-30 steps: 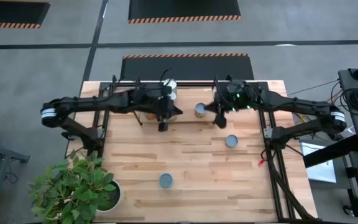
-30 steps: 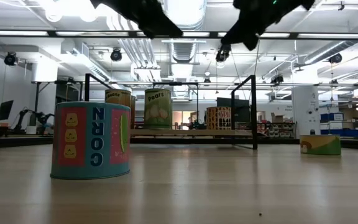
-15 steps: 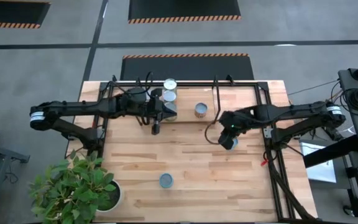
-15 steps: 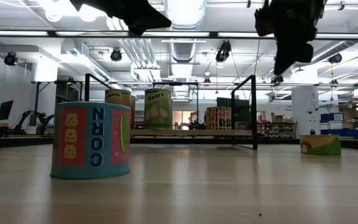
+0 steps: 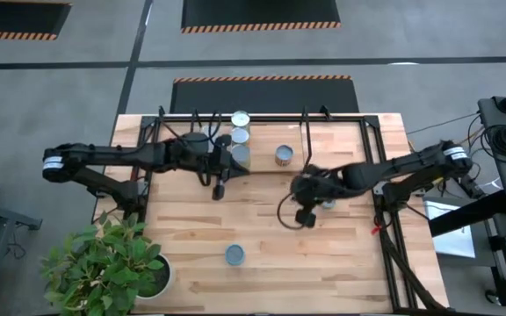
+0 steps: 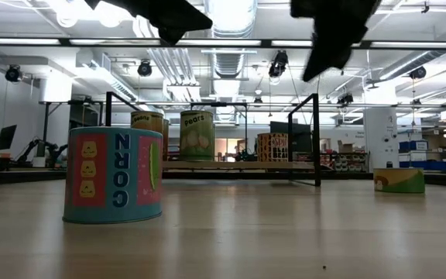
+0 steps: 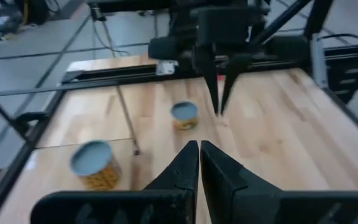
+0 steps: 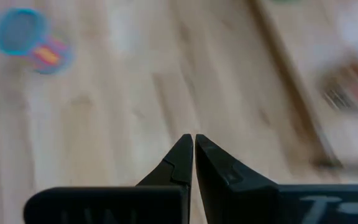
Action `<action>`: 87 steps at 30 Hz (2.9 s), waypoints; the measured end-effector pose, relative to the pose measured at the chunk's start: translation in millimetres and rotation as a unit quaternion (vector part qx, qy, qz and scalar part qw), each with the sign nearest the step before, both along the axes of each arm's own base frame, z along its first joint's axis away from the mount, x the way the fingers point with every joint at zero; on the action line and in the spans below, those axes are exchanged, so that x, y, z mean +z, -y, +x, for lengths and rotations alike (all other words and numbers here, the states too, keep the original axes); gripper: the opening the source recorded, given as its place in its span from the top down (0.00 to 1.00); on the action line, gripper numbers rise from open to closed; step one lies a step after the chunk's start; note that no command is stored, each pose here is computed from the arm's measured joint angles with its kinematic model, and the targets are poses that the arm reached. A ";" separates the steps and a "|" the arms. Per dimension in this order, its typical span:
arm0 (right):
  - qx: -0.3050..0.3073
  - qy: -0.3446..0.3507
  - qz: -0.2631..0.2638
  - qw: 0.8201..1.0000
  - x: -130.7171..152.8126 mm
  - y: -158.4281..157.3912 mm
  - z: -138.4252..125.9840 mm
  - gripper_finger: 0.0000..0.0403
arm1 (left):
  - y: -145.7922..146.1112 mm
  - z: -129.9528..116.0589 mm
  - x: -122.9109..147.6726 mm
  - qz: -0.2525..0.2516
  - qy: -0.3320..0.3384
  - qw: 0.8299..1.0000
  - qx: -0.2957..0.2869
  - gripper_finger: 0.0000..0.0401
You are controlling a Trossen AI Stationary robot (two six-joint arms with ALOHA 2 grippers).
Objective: Pick and place cans onto a shelf
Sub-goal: Put the small blue canned corn on the shelf aligned with the other small yellow canned bean
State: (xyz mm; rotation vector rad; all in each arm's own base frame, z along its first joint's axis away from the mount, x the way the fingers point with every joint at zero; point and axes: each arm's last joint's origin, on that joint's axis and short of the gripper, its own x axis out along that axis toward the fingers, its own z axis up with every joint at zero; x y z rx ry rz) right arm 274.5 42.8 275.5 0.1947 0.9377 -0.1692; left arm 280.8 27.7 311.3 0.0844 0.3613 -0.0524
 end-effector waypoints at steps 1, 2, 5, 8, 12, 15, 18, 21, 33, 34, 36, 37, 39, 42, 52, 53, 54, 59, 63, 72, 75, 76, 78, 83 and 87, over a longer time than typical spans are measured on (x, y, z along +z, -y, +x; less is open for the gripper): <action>0.023 0.016 -0.008 1.000 -4.1 -5.6 5.5 0.98 | 3.1 0.3 0.0 -0.004 0.000 1.000 -0.004 1.00; 0.043 0.028 -0.015 0.999 -8.6 -11.1 10.4 0.98 | 6.1 0.3 0.3 -0.009 0.000 1.000 -0.008 1.00; 0.099 0.049 -0.037 0.993 -22.1 -28.4 24.9 0.98 | 16.3 0.1 1.3 -0.022 0.001 1.000 -0.020 1.00; 0.140 0.071 -0.052 0.986 -34.8 -44.4 40.2 0.98 | 26.9 0.3 1.4 -0.034 0.000 0.999 -0.035 1.00; 0.176 0.087 -0.069 0.978 -48.7 -59.8 60.8 0.98 | 37.9 0.3 2.4 -0.039 0.004 0.998 -0.053 1.00; 0.192 0.081 -0.080 0.975 -56.9 -67.3 75.5 0.95 | 40.9 -2.0 6.1 -0.053 0.012 0.997 -0.054 1.00; 0.192 0.073 -0.081 0.975 -65.1 -72.1 90.3 0.89 | 40.9 -4.4 8.1 -0.056 0.013 0.997 -0.053 1.00; 0.194 0.062 -0.082 0.976 -73.0 -76.2 102.6 0.79 | 40.8 -6.8 10.9 -0.056 0.018 0.997 -0.053 1.00; 0.213 0.034 -0.063 0.975 -99.2 -86.6 129.8 0.24 | 40.2 -25.6 30.2 -0.070 0.053 0.995 -0.050 1.00; 0.219 0.036 -0.053 0.974 -101.5 -87.8 131.2 0.20 | 40.1 -27.2 31.6 -0.070 0.056 0.995 -0.050 1.00; 0.230 0.044 -0.037 0.971 -108.0 -90.2 135.0 0.14 | 40.1 -28.8 33.6 -0.070 0.061 0.994 -0.051 1.00; 0.235 0.045 -0.032 0.970 -112.1 -91.2 136.5 0.12 | 40.1 -29.6 34.8 -0.070 0.065 0.994 -0.051 1.00; 0.239 0.054 -0.027 0.969 -119.8 -92.9 140.8 0.09 | 40.0 -30.4 35.6 -0.070 0.067 0.994 -0.051 1.00; 0.247 0.073 -0.021 0.966 -128.1 -95.3 146.9 0.09 | 40.0 -30.4 35.6 -0.069 0.067 0.994 -0.051 1.00; 0.253 0.147 -0.014 0.956 -127.1 -93.1 161.0 0.09 | 40.1 -29.2 35.1 -0.069 0.068 0.994 -0.052 1.00; 0.252 0.153 -0.010 0.956 -128.7 -92.1 162.7 0.09 | 40.1 -29.2 35.2 -0.069 0.068 0.994 -0.052 1.00; 0.253 0.153 -0.005 0.955 -130.9 -91.5 163.7 0.09 | 40.1 -29.3 35.4 -0.069 0.069 0.994 -0.052 1.00; 0.254 0.151 0.010 0.955 -141.0 -89.9 166.6 0.14 | 40.2 -29.2 35.9 -0.068 0.071 0.994 -0.052 1.00; 0.250 0.156 0.013 0.955 -136.9 -87.9 166.9 0.24 | 40.2 -29.2 35.8 -0.068 0.071 0.994 -0.052 1.00; 0.253 0.146 -0.012 0.956 -66.8 -67.0 143.6 0.32 | 40.0 -30.1 37.3 -0.064 0.076 0.994 -0.053 1.00; 0.234 0.142 -0.022 0.961 -33.1 -50.2 127.7 0.29 | 40.0 -31.0 38.0 -0.062 0.078 0.994 -0.054 1.00; 0.221 0.139 -0.032 0.965 -22.3 -43.5 121.3 0.28 | 40.0 -31.5 38.8 -0.062 0.080 0.993 -0.054 1.00; 0.184 0.130 -0.061 0.972 -2.9 -28.1 108.4 0.28 | 39.9 -32.8 39.9 -0.062 0.082 0.993 -0.054 1.00; 0.058 0.101 -0.123 0.986 28.2 23.2 81.9 0.29 | 39.9 -33.4 40.5 -0.056 0.084 0.993 -0.056 1.00; -0.014 0.078 -0.116 0.990 40.6 68.7 69.6 0.29 | 39.9 -33.1 40.8 -0.046 0.088 0.993 -0.058 1.00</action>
